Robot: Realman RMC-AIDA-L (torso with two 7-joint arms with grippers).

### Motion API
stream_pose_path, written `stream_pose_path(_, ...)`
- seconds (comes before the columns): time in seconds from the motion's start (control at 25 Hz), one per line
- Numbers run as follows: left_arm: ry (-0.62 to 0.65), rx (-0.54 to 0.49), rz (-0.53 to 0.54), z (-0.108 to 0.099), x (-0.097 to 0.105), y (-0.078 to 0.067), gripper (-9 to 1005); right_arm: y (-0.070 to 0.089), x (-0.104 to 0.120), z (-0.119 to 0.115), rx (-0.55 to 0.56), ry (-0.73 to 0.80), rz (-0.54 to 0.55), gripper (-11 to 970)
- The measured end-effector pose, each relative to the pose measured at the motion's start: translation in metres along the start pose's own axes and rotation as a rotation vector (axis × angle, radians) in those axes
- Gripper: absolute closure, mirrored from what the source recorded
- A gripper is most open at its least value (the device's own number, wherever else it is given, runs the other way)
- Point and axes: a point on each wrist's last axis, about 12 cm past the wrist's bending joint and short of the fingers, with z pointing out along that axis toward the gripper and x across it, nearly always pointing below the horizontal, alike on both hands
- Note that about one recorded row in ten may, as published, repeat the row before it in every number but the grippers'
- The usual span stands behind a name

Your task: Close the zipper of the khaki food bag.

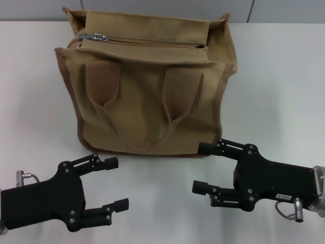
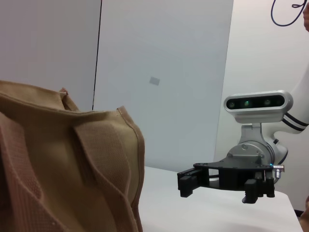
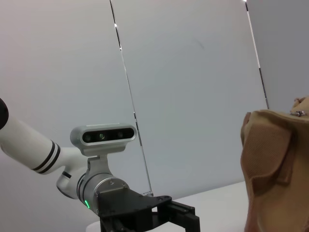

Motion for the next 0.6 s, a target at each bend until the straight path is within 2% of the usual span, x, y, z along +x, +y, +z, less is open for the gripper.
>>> stream_pose_path(0.44, 0.002, -0.014, 0.008, 0.001, 0.000, 0.003, 186, 0.001, 0.000, 0.003, -0.004, -0.007, 0.002, 175)
stream_pose_path(0.6, -0.028, -0.113, 0.049, -0.011, 0.000, 0.005, 186, 0.001, 0.000, 0.003, -0.004, -0.010, 0.003, 175)
